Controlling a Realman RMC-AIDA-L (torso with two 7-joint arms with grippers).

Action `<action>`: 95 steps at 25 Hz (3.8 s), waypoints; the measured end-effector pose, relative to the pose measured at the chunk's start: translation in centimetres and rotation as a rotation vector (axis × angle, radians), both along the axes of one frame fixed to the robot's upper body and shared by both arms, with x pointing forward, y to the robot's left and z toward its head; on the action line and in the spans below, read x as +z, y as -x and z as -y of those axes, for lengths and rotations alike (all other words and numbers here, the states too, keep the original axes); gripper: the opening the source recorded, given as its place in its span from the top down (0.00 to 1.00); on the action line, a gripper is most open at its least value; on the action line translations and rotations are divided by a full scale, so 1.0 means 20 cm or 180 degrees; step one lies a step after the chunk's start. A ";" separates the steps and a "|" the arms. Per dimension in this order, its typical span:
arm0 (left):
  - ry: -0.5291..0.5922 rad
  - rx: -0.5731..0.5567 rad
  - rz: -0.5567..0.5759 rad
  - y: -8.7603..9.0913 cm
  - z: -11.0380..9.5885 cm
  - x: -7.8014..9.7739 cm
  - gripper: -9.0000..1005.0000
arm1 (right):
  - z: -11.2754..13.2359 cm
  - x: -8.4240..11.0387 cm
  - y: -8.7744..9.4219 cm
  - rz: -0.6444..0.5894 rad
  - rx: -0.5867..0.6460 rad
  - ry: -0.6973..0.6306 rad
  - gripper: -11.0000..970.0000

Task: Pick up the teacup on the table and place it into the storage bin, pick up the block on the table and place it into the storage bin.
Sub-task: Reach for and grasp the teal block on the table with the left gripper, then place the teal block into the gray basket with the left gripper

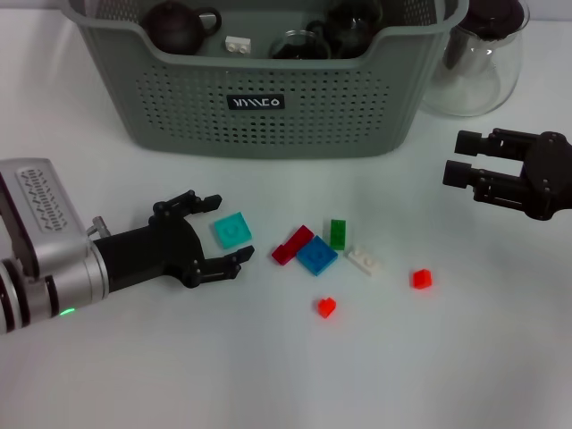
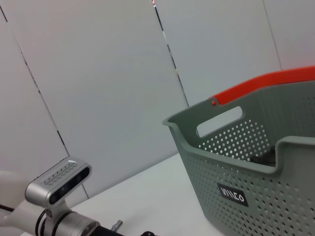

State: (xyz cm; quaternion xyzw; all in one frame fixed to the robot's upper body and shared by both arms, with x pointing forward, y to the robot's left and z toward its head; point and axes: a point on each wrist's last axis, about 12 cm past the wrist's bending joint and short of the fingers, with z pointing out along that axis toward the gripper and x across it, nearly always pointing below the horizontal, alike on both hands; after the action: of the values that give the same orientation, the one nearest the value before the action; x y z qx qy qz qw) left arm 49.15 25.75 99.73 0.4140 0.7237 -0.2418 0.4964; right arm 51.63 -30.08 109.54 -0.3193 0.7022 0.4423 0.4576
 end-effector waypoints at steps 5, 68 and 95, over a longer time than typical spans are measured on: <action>-0.0007 -0.0006 0.0127 0.02 0.01 -0.01 0.13 | 0.00 0.00 0.00 0.0000 0.0000 0.0000 0.36; 0.1627 -0.0208 -0.0541 -0.48 -0.16 0.96 0.59 | 0.00 0.00 0.01 -0.0012 0.0035 -0.0008 0.36; 0.0030 0.0923 -0.0941 -0.88 0.37 1.17 0.48 | 0.00 -0.01 0.02 0.0044 0.0020 0.0002 0.36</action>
State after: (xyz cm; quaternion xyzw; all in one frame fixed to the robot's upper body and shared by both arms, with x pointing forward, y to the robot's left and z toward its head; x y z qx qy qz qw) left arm 66.73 18.40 123.09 0.2631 0.8395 -0.2293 0.4163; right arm 51.21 -30.11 109.32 -0.3248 0.6981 0.4413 0.4610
